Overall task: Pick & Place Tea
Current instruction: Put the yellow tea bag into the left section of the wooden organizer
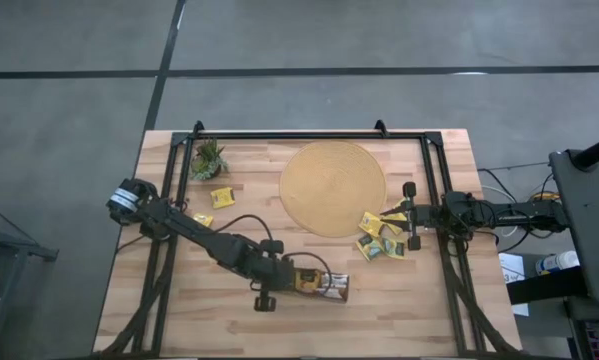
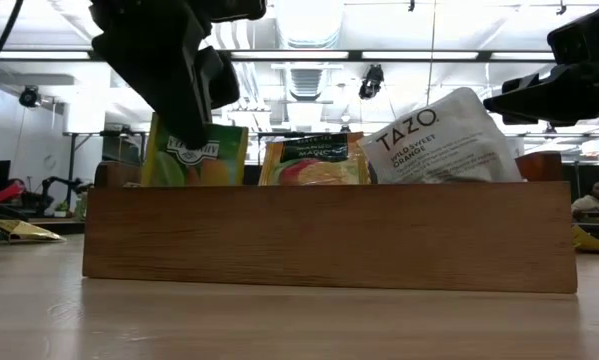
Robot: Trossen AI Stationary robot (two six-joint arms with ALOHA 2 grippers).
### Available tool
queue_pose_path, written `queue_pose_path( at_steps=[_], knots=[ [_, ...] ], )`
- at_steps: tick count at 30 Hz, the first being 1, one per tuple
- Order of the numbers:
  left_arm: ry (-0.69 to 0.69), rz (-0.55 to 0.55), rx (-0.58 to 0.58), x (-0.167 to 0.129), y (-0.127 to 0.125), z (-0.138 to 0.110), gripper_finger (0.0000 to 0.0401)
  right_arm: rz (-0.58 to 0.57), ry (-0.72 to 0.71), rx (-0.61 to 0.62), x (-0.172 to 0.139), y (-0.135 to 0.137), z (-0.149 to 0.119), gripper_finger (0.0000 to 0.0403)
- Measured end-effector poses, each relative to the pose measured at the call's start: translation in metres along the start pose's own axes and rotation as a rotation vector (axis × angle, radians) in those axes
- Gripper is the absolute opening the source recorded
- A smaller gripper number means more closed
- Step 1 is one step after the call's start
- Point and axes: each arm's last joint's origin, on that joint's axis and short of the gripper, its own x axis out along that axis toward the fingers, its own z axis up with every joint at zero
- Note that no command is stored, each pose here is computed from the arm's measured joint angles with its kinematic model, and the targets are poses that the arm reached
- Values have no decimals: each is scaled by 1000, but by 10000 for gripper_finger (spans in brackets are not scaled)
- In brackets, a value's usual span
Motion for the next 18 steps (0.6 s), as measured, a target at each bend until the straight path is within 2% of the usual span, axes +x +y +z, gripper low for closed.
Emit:
queue_pose_path(
  at_steps=[4, 10, 15, 18],
  knots=[
    [-5, -32, -24, 0, -1, 1, 0, 0, 0, 0, 0, 0, 0, 68],
    [-6, -29, 52, 0, 0, 1, 0, 0, 0, 0, 0, 0, 0, 68],
    [-11, 3, 70, 1, 11, 5, 0, 0, 0, 0, 0, 0, 0, 68],
    [-9, 24, 43, 1, 21, 7, 0, 0, 0, 0, 0, 0, 0, 68]
  ],
)
